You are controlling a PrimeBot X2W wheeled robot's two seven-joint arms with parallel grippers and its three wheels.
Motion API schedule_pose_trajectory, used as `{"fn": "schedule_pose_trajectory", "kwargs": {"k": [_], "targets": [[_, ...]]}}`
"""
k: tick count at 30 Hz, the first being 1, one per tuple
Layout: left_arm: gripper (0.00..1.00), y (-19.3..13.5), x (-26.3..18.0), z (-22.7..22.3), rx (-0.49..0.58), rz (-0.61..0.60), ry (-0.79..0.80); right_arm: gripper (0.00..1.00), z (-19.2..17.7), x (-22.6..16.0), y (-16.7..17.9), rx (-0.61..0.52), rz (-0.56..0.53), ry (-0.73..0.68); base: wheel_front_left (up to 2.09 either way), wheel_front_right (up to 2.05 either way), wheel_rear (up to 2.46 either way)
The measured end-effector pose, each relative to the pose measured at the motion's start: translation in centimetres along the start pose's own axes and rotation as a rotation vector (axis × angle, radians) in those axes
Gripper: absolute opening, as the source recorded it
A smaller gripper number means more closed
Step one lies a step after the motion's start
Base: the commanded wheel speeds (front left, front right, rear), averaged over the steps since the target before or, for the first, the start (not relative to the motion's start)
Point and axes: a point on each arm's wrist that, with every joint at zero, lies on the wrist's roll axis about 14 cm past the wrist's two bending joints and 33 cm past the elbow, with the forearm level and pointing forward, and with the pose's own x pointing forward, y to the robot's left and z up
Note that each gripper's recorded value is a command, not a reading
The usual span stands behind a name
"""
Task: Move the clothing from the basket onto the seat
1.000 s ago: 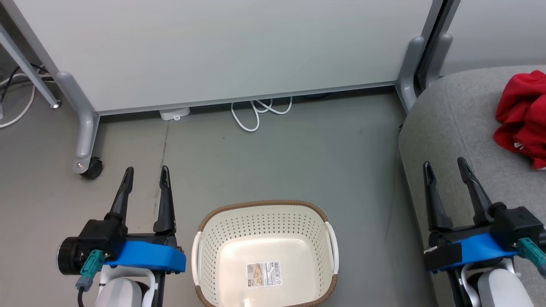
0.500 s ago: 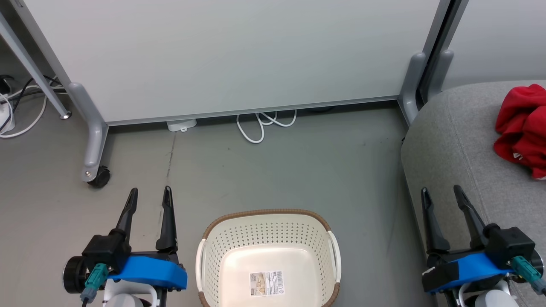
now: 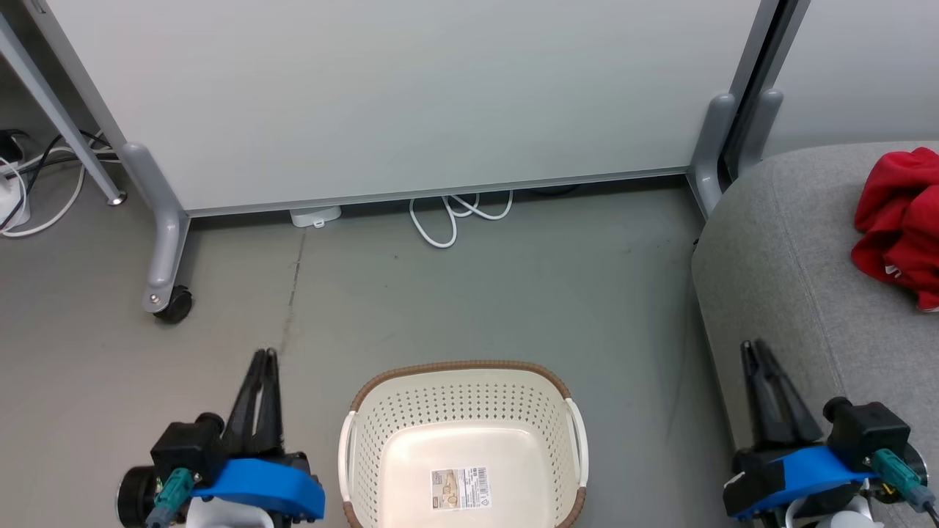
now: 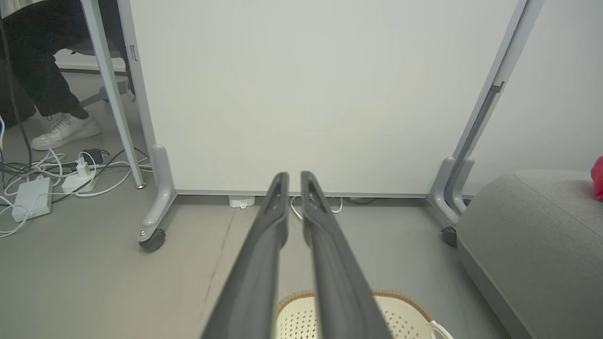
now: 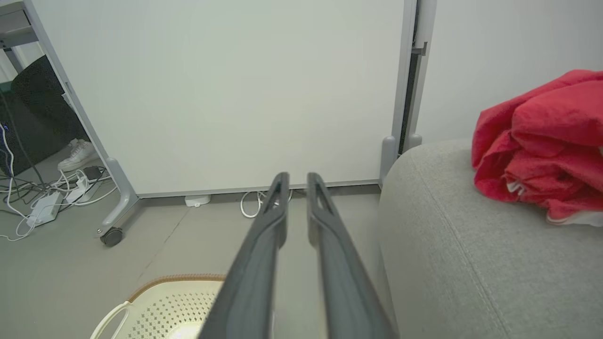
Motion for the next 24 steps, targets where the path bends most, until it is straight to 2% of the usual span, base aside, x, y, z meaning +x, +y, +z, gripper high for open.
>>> {"fn": "schedule_pose_trajectory", "kwargs": {"k": [6, 24], "targets": [[0.00, 0.7, -0.4, -1.0, -0.094, 0.036, 0.043, 0.00, -0.8, -0.3, -0.8, 0.094, -0.039, 0.035, 0.00, 0.00, 0.00], [0.00, 1.7, -0.2, -0.6, -0.402, 0.099, 0.044, 0.00, -0.8, -0.5, -1.8, 0.416, -0.111, 0.042, 0.00, 0.00, 0.00]]}}
